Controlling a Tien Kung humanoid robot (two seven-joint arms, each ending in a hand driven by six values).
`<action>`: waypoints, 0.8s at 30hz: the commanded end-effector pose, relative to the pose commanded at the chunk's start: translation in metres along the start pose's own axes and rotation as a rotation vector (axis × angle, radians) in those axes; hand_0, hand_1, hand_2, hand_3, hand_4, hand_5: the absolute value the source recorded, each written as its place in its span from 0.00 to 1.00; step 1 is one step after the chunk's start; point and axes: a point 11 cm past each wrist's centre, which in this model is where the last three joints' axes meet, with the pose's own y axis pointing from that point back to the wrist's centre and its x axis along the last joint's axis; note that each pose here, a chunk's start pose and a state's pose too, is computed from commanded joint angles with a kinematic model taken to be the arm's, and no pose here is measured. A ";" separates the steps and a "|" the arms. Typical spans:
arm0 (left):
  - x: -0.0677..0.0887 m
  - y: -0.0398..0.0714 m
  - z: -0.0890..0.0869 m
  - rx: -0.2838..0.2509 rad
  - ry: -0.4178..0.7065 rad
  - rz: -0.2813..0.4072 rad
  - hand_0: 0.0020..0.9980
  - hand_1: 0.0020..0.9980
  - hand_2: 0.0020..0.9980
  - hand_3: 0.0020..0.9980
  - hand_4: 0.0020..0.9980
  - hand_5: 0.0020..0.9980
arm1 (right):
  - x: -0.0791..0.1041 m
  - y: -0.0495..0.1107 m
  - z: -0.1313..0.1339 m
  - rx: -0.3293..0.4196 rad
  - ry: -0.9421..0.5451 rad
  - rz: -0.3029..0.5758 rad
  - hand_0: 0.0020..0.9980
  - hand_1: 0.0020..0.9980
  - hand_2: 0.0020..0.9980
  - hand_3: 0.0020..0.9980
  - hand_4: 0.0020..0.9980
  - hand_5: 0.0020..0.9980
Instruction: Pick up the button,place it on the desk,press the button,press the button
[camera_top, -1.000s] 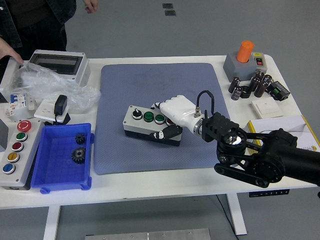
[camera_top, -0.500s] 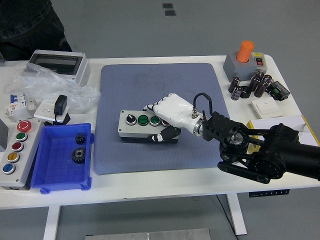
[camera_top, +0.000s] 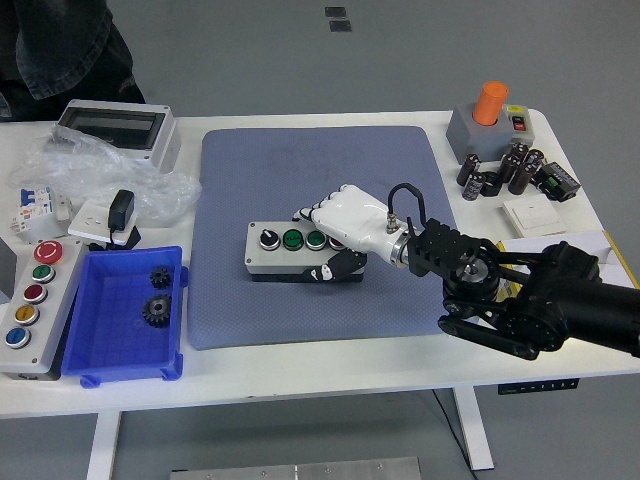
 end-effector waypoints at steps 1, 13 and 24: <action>0.000 0.000 0.000 0.000 0.000 0.000 0.59 0.63 0.60 0.62 0.61 0.36 | 0.000 0.000 0.000 -0.001 0.004 -0.003 0.47 0.56 0.41 0.42 0.51 0.00; 0.000 0.000 -0.001 0.002 0.000 -0.001 0.59 0.63 0.60 0.62 0.60 0.35 | -0.005 0.000 0.003 -0.011 0.007 -0.036 0.55 0.66 0.68 0.46 0.42 0.00; -0.001 0.000 -0.001 0.001 -0.003 -0.004 0.59 0.63 0.59 0.62 0.60 0.34 | -0.006 0.001 -0.002 -0.018 -0.041 -0.044 0.57 0.66 0.71 0.67 0.58 0.05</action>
